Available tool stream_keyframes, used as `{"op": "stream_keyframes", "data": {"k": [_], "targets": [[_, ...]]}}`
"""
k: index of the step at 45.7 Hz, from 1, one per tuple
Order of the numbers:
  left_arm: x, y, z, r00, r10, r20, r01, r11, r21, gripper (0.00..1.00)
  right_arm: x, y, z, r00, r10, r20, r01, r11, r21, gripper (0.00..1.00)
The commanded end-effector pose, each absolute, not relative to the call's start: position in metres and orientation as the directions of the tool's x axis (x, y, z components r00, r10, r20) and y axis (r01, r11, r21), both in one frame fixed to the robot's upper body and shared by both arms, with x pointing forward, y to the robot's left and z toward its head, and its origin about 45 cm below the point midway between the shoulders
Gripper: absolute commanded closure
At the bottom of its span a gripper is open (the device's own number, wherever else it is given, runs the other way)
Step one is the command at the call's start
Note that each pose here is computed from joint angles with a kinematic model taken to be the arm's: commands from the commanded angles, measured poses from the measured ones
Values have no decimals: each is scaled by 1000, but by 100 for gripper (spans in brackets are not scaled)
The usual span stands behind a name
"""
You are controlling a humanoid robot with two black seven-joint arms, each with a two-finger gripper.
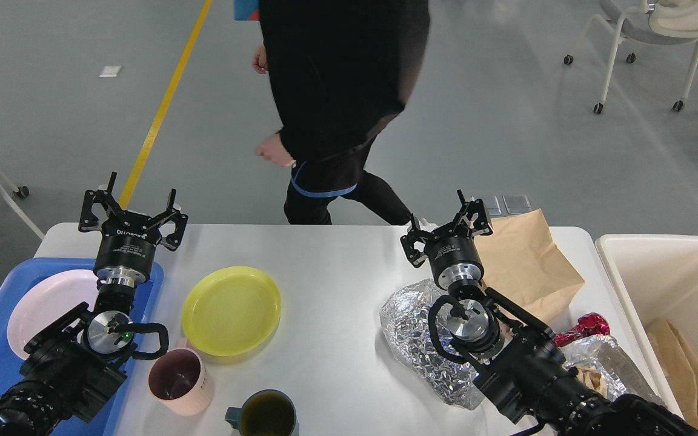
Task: Tidy desktop
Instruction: 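Raise the left gripper up and away from the blue tray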
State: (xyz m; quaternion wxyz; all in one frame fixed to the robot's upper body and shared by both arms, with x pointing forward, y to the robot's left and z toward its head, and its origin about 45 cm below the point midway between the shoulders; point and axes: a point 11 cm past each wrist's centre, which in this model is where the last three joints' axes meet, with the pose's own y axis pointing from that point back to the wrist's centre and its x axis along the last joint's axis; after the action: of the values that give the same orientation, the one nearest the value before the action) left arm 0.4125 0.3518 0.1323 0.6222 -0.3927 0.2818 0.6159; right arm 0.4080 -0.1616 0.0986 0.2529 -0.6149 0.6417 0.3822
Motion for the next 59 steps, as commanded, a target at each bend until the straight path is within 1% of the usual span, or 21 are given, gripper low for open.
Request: {"op": "stream_keyframes", "data": {"k": [1, 30, 36, 39, 43, 47, 48, 49, 54, 59], "targets": [[412, 350, 131, 82, 537, -840, -987, -70, -141, 3, 408, -162, 99, -116, -596, -795, -983, -48, 179, 0], [413, 352, 132, 74, 535, -842, -987, -83, -140, 3, 408, -162, 99, -116, -596, -795, -983, -48, 179, 0], [425, 353, 139, 24, 579, -815, -990, -101, -101, 3, 408, -161, 99, -115, -595, -795, -983, -49, 178, 0], [439, 357, 151, -31, 609, -792, -987, -144, -72, 3, 408, -161, 99, -115, -595, -795, -983, -49, 178, 0], [463, 376, 186, -110, 659, -744, -970, -233, -63, 3, 408, -161, 98, -116, -595, -795, -982, -49, 180, 0], [468, 414, 211, -214, 737, -641, -949, -313, -43, 3, 408, -161, 98, -116, -595, -795, -982, -49, 180, 0], [472, 429, 229, -235, 814, -531, -950, -308, -51, 3, 408, -161, 98, -116, -595, -795, -982, -49, 180, 0], [478, 428, 239, -226, 843, -488, -954, -292, -62, 3, 408, -161, 98, -116, -595, -795, -982, -49, 180, 0], [503, 402, 281, -104, 960, -261, -985, -136, -107, 3, 408, -161, 98, -116, -595, -795, -982, -49, 180, 0], [520, 391, 335, 9, 997, 78, -992, 18, -122, 3, 408, -161, 98, -116, -595, -795, -982, -49, 180, 0]]}}
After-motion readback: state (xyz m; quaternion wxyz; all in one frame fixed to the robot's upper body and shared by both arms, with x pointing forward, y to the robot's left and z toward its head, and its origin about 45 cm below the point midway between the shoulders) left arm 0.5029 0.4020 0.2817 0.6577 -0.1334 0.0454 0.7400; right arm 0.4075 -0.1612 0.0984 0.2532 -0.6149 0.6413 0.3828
